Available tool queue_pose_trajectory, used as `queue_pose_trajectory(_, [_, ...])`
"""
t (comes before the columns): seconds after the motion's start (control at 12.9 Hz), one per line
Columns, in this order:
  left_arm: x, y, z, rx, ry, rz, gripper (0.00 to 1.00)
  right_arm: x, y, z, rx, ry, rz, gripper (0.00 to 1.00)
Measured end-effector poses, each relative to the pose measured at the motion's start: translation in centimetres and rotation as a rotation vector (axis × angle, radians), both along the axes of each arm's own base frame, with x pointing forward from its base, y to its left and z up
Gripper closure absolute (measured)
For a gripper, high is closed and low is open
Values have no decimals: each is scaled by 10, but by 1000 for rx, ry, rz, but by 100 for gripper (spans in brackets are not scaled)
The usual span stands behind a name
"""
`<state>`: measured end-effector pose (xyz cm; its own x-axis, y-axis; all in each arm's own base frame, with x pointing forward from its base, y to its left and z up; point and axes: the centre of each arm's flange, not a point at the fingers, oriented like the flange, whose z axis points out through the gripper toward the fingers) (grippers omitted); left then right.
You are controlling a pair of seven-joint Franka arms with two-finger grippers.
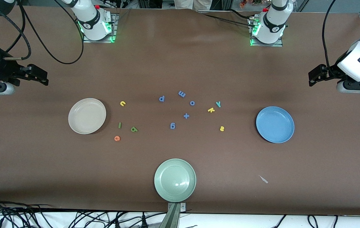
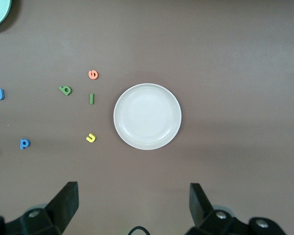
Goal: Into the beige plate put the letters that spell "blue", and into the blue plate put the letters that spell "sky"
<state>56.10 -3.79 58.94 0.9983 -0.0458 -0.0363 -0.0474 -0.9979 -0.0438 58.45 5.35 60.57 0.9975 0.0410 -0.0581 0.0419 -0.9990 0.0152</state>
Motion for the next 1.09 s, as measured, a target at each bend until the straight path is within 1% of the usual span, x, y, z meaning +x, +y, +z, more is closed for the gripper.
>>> queue_pose_trajectory(0.62, [-1,-1,-1,1,8,-2,0,0,0,0,0,0,0,0])
queue_pose_trajectory(0.93, [1,-8,-12,-5,39,-13,0,0,0,0,0,0,0,0])
queue_pose_trajectory(1.09, [6,-13,-27,-42,70,-12,0,0,0,0,0,0,0,0])
